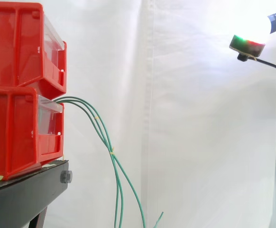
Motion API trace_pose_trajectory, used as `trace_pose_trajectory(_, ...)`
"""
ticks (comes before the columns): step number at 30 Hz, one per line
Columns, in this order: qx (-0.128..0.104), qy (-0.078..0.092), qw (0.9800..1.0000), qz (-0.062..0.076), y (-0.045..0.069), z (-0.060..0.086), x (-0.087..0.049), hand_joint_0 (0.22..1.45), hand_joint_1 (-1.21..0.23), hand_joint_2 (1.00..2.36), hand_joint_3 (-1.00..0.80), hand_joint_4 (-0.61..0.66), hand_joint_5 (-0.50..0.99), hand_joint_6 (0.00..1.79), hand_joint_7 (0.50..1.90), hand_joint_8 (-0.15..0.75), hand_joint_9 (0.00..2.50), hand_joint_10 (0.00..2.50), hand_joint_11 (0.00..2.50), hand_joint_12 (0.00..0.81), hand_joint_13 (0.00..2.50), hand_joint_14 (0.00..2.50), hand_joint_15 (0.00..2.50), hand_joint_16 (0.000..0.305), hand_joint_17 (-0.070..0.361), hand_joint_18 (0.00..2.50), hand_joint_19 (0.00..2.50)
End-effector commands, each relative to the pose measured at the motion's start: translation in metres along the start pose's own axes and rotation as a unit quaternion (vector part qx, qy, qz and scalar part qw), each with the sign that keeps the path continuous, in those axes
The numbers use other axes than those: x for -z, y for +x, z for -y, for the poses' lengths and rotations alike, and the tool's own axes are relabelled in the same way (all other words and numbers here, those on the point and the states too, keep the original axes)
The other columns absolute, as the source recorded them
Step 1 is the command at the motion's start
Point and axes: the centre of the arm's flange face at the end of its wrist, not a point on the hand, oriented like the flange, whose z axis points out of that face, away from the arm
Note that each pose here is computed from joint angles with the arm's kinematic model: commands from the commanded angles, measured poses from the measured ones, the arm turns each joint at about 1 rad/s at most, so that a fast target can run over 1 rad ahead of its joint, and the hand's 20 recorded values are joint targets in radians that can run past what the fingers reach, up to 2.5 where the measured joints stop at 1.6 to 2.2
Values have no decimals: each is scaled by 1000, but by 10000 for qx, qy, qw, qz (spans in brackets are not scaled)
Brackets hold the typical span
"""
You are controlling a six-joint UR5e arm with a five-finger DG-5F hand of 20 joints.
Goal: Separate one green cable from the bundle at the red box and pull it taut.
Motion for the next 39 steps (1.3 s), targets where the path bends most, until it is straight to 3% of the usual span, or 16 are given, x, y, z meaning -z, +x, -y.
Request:
trace_pose_trajectory(1,-3,7,10000,30,-4,4,-2,349,-430,1000,-500,162,-261,502,673,330,1437,21,980,413,1331,20,665,88,198,1646,0)
trace_pose_trajectory(6,-12,-45,10000,30,-5,14,-14,350,-434,1000,-500,166,-255,501,681,344,1459,21,1055,421,1346,21,724,89,200,1665,18)
trace_pose_trajectory(9,-39,-114,9999,33,-2,24,-27,350,-433,1000,-500,167,-255,502,680,342,1449,20,1047,420,1344,20,722,89,200,1665,29)
trace_pose_trajectory(12,-43,-251,9997,-7,4,38,-50,349,-434,1000,-500,173,-252,502,677,346,1449,20,1029,426,1342,21,715,86,193,1645,22)
trace_pose_trajectory(16,-42,-254,9997,17,5,49,-72,349,-435,1000,-500,178,-248,501,678,350,1451,21,1011,426,1345,18,697,81,183,1674,6)
trace_pose_trajectory(21,-42,-242,9997,-9,6,59,-88,348,-437,1000,-500,185,-246,501,677,349,1469,20,1018,431,1360,19,702,79,179,1674,10)
trace_pose_trajectory(23,-41,-203,9997,-102,6,76,-103,348,-439,1000,-500,186,-245,501,680,346,1467,20,1013,428,1359,20,694,80,179,1672,7)
trace_pose_trajectory(28,-42,-391,9992,-117,5,86,-115,349,-437,1000,-500,183,-244,501,676,345,1453,20,990,436,1346,18,693,78,176,1601,9)
trace_pose_trajectory(32,21,-383,9992,-69,1,96,-120,349,-439,1000,-500,183,-242,501,680,341,1442,21,978,435,1336,18,688,78,175,1585,2)
trace_pose_trajectory(33,24,-344,9994,-68,2,102,-123,349,-439,1000,-500,183,-241,501,679,344,1442,21,976,434,1332,20,689,77,174,1581,3)
trace_pose_trajectory(34,-77,-176,9998,-93,0,136,-136,348,-440,1000,-500,182,-240,501,680,348,1442,20,990,434,1332,20,685,77,174,1579,4)
trace_pose_trajectory(37,-192,-350,9990,-176,1,154,-152,350,-440,1000,-500,182,-239,501,677,337,1444,21,977,439,1327,20,688,77,172,1558,14)
trace_pose_trajectory(38,-192,-350,9990,-176,1,154,-152,351,-437,1000,-500,182,-237,501,682,344,1443,21,991,433,1322,20,688,76,171,1549,15)
trace_pose_trajectory(39,-214,-462,9985,-206,1,163,-161,351,-439,1000,-500,181,-237,501,677,341,1443,21,989,438,1322,20,687,76,172,1542,10)
